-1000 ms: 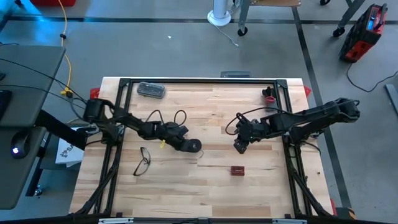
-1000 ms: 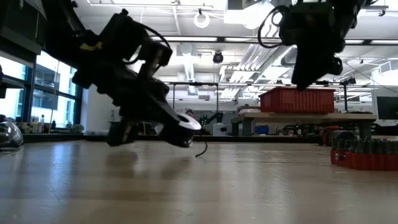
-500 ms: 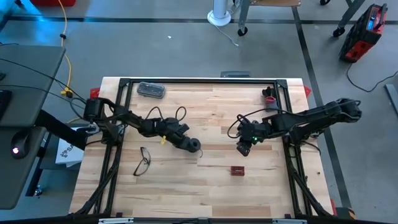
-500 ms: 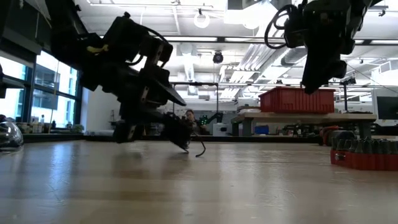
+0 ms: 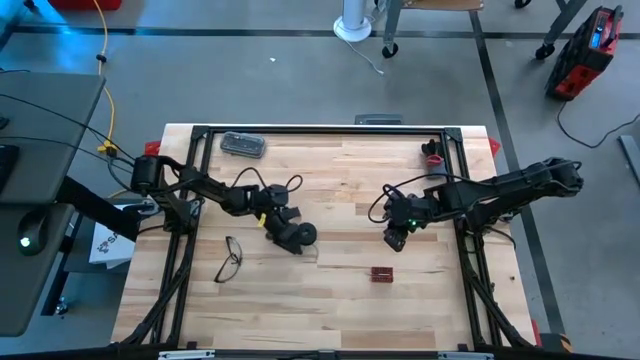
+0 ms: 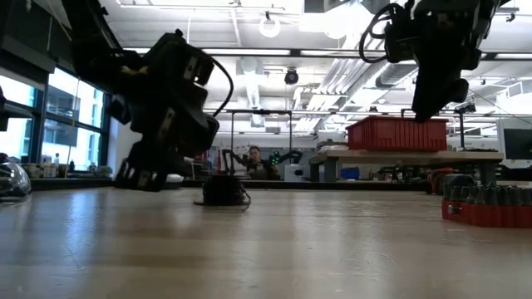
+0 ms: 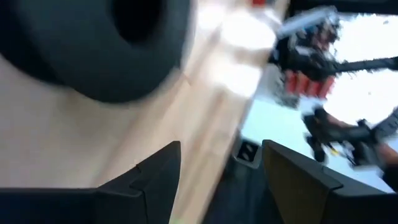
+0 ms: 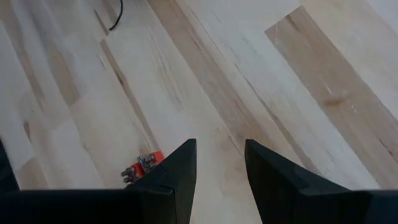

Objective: Coil cords
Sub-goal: Put the spooled black wire in the center, then return to Home Position

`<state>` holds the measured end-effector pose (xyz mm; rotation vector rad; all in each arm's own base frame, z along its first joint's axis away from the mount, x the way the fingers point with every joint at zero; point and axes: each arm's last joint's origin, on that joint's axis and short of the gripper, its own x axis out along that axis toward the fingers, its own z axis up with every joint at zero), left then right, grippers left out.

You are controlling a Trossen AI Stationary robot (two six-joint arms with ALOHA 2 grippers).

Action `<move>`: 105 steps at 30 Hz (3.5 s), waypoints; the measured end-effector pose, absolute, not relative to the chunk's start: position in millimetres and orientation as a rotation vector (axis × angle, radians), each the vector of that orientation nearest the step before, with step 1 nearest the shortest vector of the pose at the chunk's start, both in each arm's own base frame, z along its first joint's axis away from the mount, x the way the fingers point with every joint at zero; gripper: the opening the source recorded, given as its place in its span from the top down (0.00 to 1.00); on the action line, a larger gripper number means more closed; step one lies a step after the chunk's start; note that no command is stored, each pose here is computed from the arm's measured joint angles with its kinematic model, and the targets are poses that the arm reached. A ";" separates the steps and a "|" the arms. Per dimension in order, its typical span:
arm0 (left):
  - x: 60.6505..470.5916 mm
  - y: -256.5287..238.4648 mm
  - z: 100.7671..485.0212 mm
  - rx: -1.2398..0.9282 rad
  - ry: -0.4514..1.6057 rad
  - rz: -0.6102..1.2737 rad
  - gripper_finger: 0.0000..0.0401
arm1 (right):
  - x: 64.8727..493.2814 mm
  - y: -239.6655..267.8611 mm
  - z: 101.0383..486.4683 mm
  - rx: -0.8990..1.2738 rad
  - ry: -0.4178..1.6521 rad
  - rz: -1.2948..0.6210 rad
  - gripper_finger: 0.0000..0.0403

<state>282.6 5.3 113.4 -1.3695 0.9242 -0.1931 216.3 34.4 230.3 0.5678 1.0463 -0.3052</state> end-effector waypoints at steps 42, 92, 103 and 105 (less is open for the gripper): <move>146.7 10.7 149.8 -0.444 0.183 0.136 1.00 | 160.0 30.1 198.4 0.413 0.331 -0.343 1.00; 96.6 4.5 174.9 -0.312 -0.098 0.072 1.00 | 106.0 14.7 157.5 -0.007 0.107 -0.114 1.00; 97.1 3.8 168.0 -0.312 -0.022 0.052 1.00 | 95.5 7.5 172.2 0.043 -0.069 -0.152 1.00; 97.1 3.7 168.0 -0.312 -0.021 0.051 1.00 | 95.6 7.1 172.2 0.042 -0.068 -0.154 1.00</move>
